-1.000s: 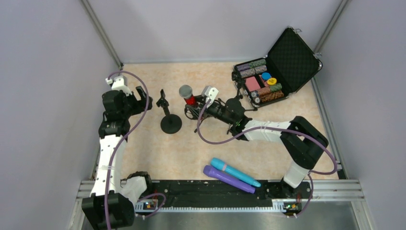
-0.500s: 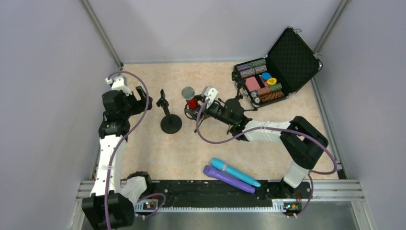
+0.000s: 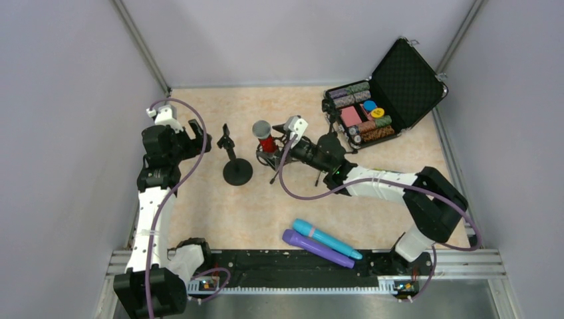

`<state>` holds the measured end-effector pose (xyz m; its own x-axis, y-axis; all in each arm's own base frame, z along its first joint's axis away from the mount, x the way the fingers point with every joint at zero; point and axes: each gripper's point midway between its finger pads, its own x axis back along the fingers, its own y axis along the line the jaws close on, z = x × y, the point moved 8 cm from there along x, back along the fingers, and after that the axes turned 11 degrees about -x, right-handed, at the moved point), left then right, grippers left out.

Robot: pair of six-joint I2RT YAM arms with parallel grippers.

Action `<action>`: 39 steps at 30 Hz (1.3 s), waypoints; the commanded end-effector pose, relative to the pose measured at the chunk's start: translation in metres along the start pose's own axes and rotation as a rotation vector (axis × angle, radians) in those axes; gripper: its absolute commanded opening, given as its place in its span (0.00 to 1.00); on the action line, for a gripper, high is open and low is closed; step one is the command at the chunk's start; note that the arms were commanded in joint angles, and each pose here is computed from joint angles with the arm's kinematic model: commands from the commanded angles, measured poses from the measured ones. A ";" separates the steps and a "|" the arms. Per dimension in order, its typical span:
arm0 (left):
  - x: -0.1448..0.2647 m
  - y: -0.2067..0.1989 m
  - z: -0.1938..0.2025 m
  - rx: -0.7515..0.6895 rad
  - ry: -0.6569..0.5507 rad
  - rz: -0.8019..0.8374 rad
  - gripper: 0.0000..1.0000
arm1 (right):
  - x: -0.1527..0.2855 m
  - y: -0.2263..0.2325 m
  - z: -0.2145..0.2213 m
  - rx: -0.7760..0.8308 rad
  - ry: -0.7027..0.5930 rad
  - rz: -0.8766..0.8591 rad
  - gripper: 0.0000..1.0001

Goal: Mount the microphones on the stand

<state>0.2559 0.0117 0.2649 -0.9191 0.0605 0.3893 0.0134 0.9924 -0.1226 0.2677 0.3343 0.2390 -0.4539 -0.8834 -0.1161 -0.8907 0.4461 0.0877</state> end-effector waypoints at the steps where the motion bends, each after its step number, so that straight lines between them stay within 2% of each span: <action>1: 0.008 -0.004 -0.029 -0.014 -0.110 0.017 0.93 | 0.005 0.008 -0.054 0.044 -0.130 -0.025 0.99; 13: 0.025 -0.025 -0.105 0.066 -0.326 0.145 0.96 | 0.039 0.019 -0.097 0.105 -0.230 -0.023 0.99; 19: 0.025 -0.046 -0.132 0.092 -0.342 0.270 0.96 | 0.051 0.023 -0.113 0.128 -0.257 -0.019 0.99; 24: 0.017 -0.079 -0.140 0.046 -0.306 0.391 0.96 | 0.058 0.024 -0.122 0.084 -0.235 0.014 0.99; 29: 0.007 -0.128 -0.137 -0.082 -0.230 0.537 0.95 | 0.062 0.023 -0.125 0.039 -0.167 0.044 0.99; 35: -0.009 -0.171 -0.129 -0.166 -0.117 0.664 0.94 | 0.072 0.020 -0.133 -0.032 -0.098 0.075 0.99; 39: -0.020 -0.195 -0.119 -0.252 -0.012 0.691 0.93 | 0.080 0.020 -0.142 -0.076 -0.081 0.086 0.99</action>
<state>0.3192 -0.1517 0.3868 -0.7277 0.6473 0.2269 0.6188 0.7623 -0.1900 0.2241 0.2662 0.3381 -0.5165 -0.8437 -0.1463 -0.8558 0.5026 0.1227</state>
